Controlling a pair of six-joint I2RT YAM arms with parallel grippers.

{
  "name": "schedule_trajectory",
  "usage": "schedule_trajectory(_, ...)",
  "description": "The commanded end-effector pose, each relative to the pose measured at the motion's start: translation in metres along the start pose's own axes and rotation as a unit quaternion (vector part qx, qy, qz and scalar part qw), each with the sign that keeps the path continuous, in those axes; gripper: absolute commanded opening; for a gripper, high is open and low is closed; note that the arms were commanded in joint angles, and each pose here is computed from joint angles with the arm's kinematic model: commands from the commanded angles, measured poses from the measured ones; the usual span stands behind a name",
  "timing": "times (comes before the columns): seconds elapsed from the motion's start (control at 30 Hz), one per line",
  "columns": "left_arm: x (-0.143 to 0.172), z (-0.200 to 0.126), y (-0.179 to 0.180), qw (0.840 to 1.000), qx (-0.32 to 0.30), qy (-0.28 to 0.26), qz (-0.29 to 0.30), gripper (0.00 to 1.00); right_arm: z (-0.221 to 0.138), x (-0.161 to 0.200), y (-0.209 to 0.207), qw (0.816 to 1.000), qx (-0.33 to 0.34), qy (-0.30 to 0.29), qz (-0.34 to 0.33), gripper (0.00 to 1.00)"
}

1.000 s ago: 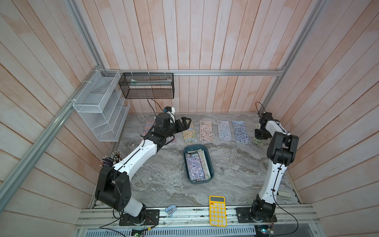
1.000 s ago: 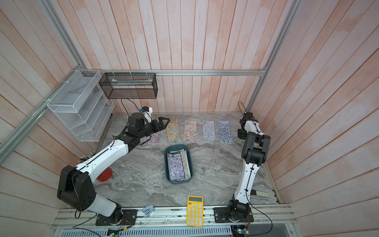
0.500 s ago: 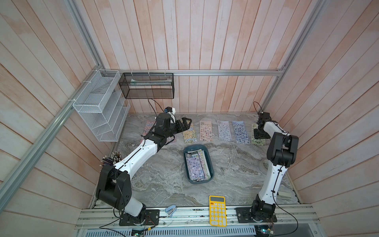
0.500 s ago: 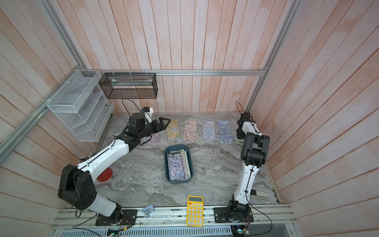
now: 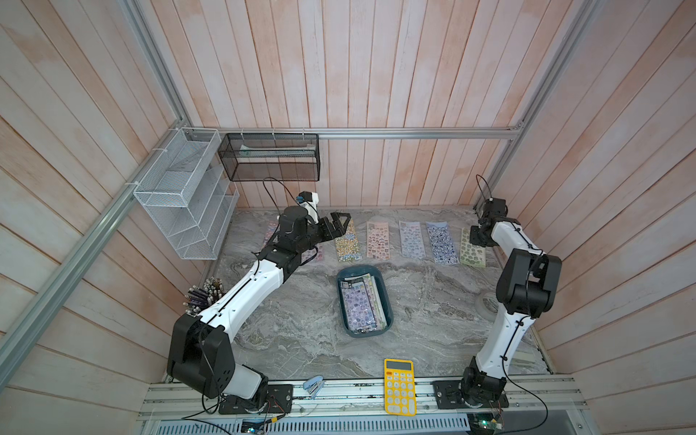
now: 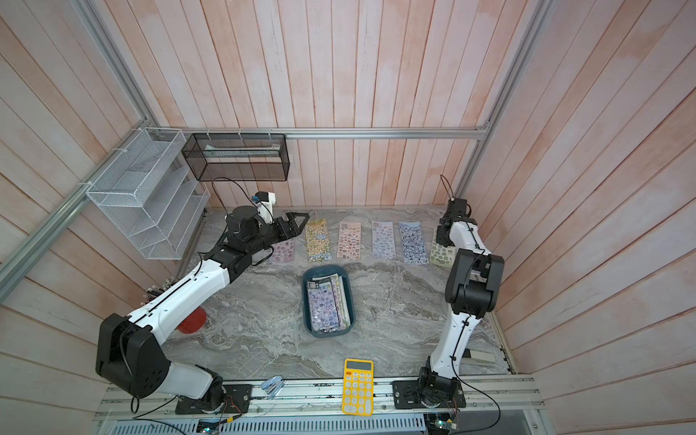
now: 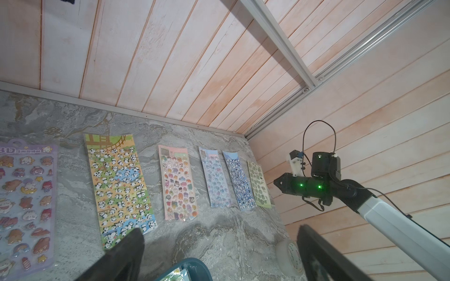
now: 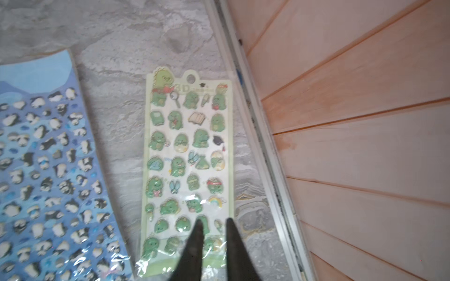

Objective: Take the stickers out of the storage box
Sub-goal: Place the sticker at the corner of the board.

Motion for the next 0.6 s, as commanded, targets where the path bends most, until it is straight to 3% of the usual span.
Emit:
schedule_trajectory(0.0, 0.002, -0.004, 0.007, 1.0, -0.007, -0.011, 0.002, 1.0, 0.007, 0.022, 0.015, 0.995, -0.077, 0.046, 0.034, 0.0)
schedule_trajectory(0.27, 0.007, 0.0, 0.018, 1.0, -0.001, 0.003, -0.018, 1.0, 0.031, 0.055, 0.019, 0.99, -0.077, 0.099, 0.061, 0.0)
schedule_trajectory(0.57, 0.007, 0.003, 0.02, 1.0, -0.002, 0.009, -0.021, 1.0, 0.052, 0.063, 0.004, 0.991, -0.038, 0.117, 0.052, 0.0)
Point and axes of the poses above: each gripper's point midway between its finger pads, its own z axis out along the fingers, its own y axis along the line the jaws close on, x = y × z, the point moved 8 cm from there along -z, back along the fingers, and after that the axes turned 4 degrees about z, right-handed, at the moved point
